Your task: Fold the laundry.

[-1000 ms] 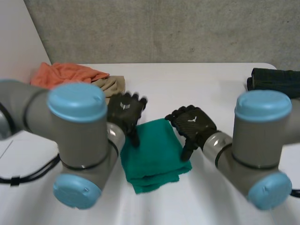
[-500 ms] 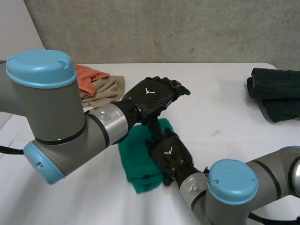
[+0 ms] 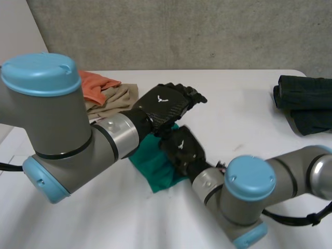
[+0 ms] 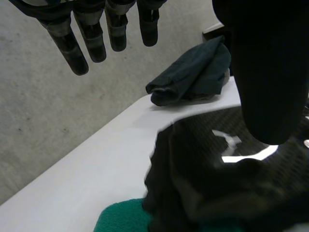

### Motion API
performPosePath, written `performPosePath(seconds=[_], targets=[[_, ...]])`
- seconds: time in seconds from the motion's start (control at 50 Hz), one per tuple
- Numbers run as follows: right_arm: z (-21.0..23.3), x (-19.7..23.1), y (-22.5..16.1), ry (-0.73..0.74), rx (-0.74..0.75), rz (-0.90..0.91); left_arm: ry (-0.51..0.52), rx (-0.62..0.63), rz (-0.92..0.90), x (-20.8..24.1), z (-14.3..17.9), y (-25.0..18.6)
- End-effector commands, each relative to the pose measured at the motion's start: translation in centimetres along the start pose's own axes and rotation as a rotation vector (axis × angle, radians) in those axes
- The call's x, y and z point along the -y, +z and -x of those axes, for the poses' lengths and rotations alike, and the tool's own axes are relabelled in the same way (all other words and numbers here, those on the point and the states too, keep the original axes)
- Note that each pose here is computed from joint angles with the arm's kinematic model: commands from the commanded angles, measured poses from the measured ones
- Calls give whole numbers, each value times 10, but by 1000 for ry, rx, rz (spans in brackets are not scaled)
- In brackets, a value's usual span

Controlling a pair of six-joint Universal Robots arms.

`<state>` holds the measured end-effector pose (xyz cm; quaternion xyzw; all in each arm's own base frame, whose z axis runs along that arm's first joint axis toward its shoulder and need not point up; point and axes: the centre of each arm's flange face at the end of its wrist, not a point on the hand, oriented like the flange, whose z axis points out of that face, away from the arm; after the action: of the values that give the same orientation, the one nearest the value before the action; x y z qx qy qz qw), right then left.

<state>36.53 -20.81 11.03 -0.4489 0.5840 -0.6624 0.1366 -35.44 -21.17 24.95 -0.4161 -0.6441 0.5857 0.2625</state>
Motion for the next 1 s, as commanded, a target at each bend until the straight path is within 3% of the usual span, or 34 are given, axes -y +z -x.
performPosePath(seconds=[0.02,0.14,0.28,0.64,1.0], targets=[[-69,22,18,-12,-161,-79,18,53,-62,23,17,-11],[-102,28,27,-17,-218,-86,21,100,-96,36,33,-19],[-85,0,20,18,-114,43,-9,96,-67,26,32,-19],[-104,-36,-4,34,-138,176,-23,76,-33,14,26,-18],[-96,-47,-12,-145,8,151,-31,59,-13,7,21,-14]])
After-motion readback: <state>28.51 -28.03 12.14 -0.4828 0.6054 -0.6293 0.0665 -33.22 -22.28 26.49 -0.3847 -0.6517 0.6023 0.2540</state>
